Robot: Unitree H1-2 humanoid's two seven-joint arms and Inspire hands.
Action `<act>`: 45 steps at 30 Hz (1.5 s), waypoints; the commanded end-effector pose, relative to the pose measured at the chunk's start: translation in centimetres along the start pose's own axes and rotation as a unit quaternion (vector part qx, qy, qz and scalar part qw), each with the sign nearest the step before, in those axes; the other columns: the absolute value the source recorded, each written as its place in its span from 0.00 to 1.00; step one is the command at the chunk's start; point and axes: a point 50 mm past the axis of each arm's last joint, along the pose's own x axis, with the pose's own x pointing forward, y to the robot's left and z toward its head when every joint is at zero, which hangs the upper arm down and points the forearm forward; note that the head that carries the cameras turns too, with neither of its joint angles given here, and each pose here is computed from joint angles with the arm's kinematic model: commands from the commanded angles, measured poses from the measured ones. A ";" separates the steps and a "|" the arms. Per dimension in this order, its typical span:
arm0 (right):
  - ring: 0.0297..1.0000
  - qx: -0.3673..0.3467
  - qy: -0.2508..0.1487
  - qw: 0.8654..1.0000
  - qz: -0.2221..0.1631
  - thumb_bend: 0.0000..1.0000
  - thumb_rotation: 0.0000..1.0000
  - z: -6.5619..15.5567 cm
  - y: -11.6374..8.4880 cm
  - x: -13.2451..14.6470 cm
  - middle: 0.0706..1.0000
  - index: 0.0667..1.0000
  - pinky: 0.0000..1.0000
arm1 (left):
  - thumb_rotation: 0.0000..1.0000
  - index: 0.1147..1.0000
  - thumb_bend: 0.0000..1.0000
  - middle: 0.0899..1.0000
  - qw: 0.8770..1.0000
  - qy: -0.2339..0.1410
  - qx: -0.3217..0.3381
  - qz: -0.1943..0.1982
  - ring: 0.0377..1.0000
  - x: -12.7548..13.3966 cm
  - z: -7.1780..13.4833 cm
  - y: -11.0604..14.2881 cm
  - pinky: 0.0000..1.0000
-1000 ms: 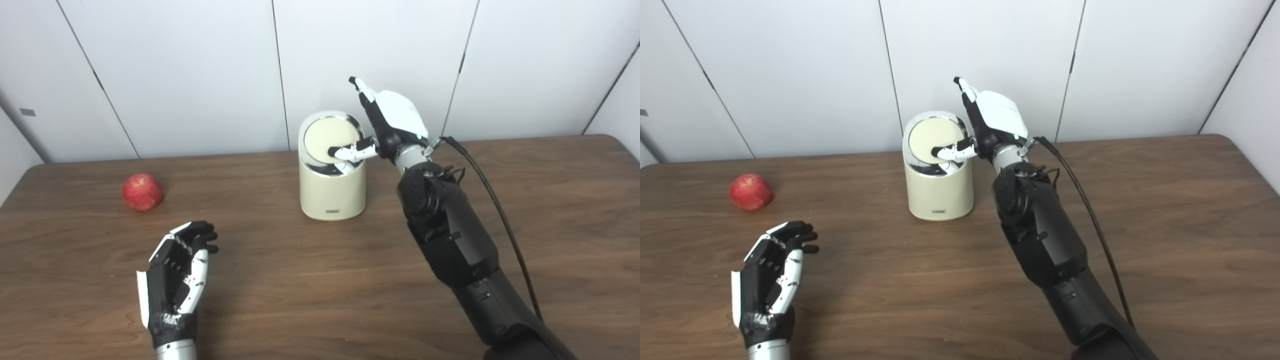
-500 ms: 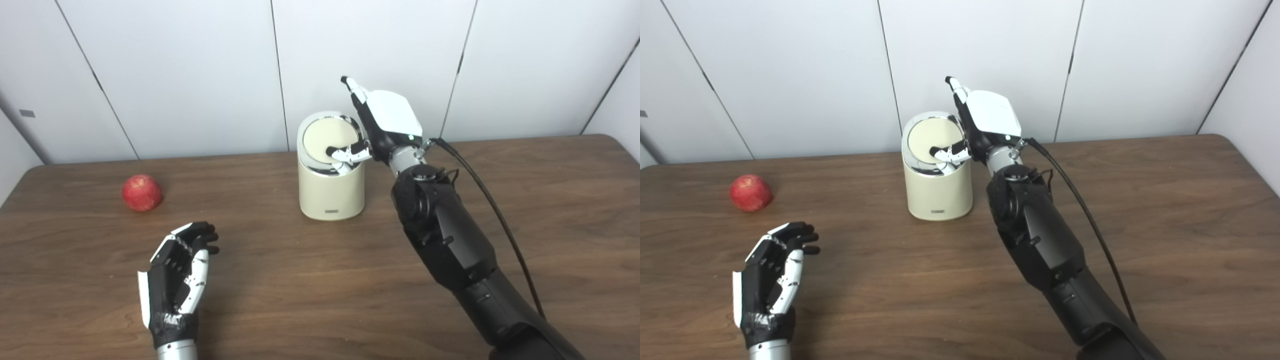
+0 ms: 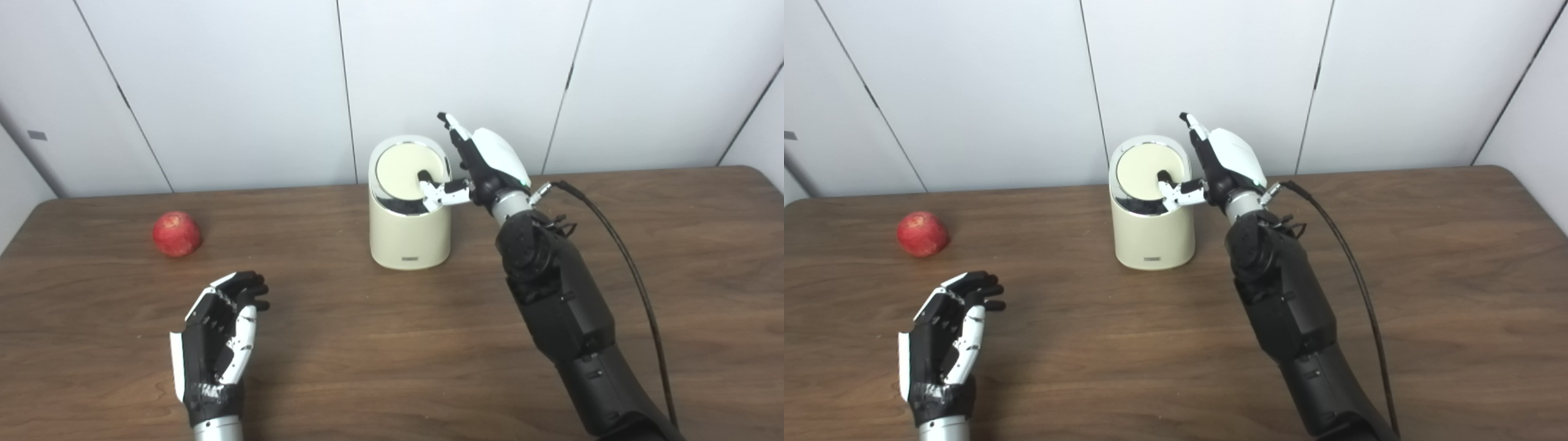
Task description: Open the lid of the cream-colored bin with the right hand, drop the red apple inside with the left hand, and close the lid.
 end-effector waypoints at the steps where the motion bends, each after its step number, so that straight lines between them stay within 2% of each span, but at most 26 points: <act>1: 0.86 -0.018 0.063 0.998 0.021 0.90 0.32 -3.4 0.3 -0.3 0.93 0.98 0.68 | 0.29 0.58 0.27 0.61 1.000 0.007 -0.002 0.000 0.61 -0.5 -0.8 0.2 0.55; 13: 0.87 -0.025 0.066 0.997 0.024 0.91 0.28 -3.8 0.2 -0.5 0.94 0.97 0.69 | 0.26 0.58 0.26 0.61 1.000 0.005 0.002 0.000 0.61 -0.5 -0.8 0.0 0.54; 25: 0.88 -0.029 0.063 0.997 0.025 0.95 0.35 -3.6 0.2 -0.4 0.94 0.97 0.71 | 0.27 0.58 0.25 0.61 1.000 0.003 0.006 -0.002 0.61 -0.6 -1.0 -0.1 0.54; 31: 0.89 -0.045 0.058 0.997 0.013 0.97 0.44 -3.4 0.3 -0.3 0.93 0.97 0.77 | 0.29 0.58 0.26 0.61 1.000 0.008 0.008 0.000 0.61 -0.7 -0.8 -0.3 0.54; 39: 0.88 -0.055 0.048 0.997 0.000 0.96 0.49 -3.3 0.4 0.1 0.92 0.96 0.79 | 0.32 0.59 0.26 0.61 1.000 0.005 0.014 -0.003 0.60 -0.7 -0.8 -0.3 0.53; 45: 0.89 -0.050 0.046 0.998 0.001 0.96 0.48 -3.1 0.6 0.3 0.92 0.97 0.80 | 0.32 0.58 0.26 0.61 1.000 0.004 0.015 -0.002 0.60 -0.8 -0.9 -0.5 0.53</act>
